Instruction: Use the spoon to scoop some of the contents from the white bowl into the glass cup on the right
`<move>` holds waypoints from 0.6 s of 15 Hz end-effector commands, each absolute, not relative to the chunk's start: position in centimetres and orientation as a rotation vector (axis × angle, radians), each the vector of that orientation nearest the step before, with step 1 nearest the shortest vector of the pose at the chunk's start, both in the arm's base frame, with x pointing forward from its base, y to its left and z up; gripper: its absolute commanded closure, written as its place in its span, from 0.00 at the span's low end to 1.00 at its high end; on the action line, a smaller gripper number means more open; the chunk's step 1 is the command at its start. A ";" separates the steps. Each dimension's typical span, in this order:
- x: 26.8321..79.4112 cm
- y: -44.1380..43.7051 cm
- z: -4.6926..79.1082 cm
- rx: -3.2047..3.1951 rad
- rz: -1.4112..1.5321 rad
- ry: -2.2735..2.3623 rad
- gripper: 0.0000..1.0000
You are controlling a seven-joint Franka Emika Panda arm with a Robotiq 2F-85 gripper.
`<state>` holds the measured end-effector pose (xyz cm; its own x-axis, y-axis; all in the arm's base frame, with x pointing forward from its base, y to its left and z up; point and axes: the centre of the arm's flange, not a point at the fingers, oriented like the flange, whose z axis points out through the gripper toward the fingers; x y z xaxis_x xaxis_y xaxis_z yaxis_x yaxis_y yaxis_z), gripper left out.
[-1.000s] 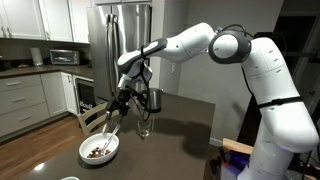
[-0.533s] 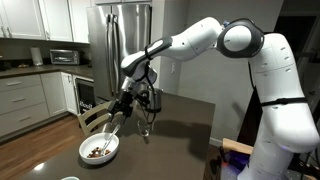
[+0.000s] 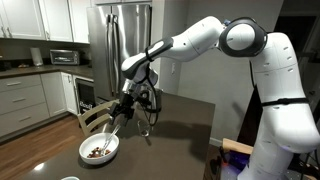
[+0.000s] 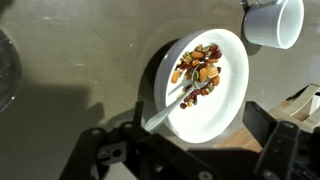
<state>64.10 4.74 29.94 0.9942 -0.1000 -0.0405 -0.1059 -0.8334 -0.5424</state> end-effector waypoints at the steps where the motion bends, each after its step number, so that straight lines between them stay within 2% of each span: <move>1: 65.1 4.3 29.0 -2.593 0.029 0.120 0.00; 9: 68.2 2.8 27.3 -2.514 -0.010 -0.005 0.00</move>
<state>66.47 3.57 27.76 0.9990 -0.0420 -0.0169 -0.0445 -0.8408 -0.5396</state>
